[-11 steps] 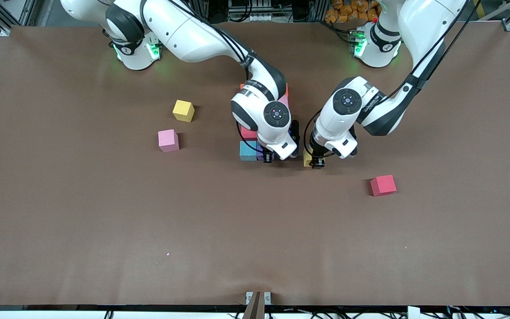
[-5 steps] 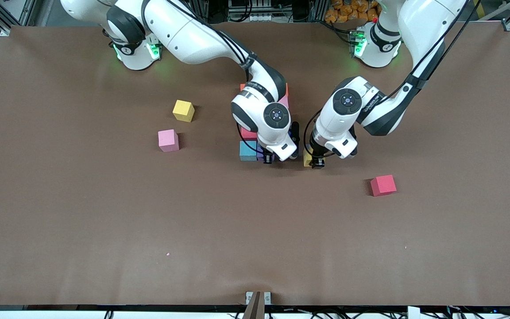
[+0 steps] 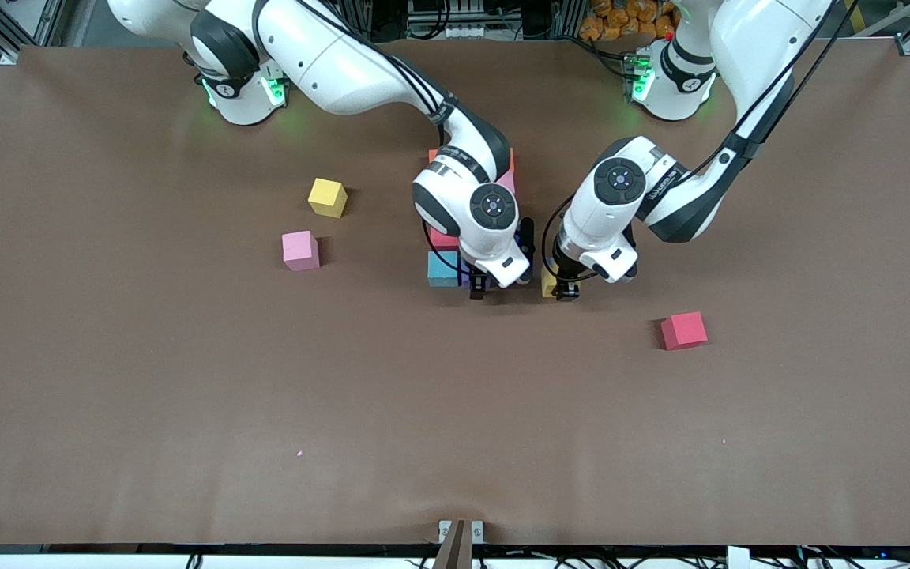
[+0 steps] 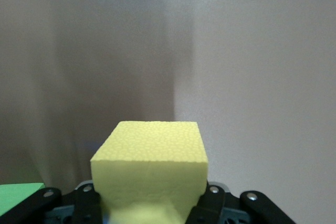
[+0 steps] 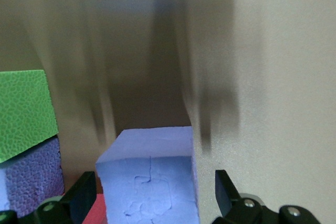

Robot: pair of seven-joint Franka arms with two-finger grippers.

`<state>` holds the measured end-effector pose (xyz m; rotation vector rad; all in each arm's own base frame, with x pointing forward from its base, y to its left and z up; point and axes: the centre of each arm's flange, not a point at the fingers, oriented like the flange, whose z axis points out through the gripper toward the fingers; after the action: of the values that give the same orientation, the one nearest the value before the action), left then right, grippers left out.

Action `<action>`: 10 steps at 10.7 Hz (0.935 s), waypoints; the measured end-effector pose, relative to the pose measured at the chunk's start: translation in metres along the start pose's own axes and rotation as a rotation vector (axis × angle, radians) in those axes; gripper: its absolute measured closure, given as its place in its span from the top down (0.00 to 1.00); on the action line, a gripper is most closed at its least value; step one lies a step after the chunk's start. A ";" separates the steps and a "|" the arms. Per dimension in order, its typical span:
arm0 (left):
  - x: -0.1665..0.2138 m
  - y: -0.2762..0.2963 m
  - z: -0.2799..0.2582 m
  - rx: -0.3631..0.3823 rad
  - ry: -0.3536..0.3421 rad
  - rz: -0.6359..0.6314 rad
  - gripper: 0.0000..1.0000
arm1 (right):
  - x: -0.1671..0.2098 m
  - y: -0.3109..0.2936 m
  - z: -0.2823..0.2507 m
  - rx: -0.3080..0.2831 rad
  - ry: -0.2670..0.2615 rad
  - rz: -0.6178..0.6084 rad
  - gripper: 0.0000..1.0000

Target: Form number 2 with 11 blocks

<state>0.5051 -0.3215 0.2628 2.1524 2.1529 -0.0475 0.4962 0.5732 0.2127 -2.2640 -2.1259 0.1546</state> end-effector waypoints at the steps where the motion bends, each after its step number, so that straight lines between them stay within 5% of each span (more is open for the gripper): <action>1: -0.001 -0.001 0.000 0.000 0.000 0.002 0.57 | 0.002 0.001 -0.007 -0.006 0.010 0.000 1.00; 4: -0.007 -0.009 0.004 0.012 0.001 0.018 0.57 | 0.003 0.001 -0.040 -0.013 0.027 0.002 1.00; 7: -0.024 -0.026 0.015 0.038 0.002 0.054 0.57 | -0.013 0.001 -0.080 0.042 0.012 0.034 1.00; 10: -0.044 -0.043 0.033 0.076 -0.005 0.085 0.57 | -0.082 0.066 -0.110 0.046 0.007 0.157 1.00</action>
<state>0.4635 -0.3688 0.2321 2.2804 2.0864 -0.1309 0.5675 0.4921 0.3199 -2.3994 -1.9197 0.1963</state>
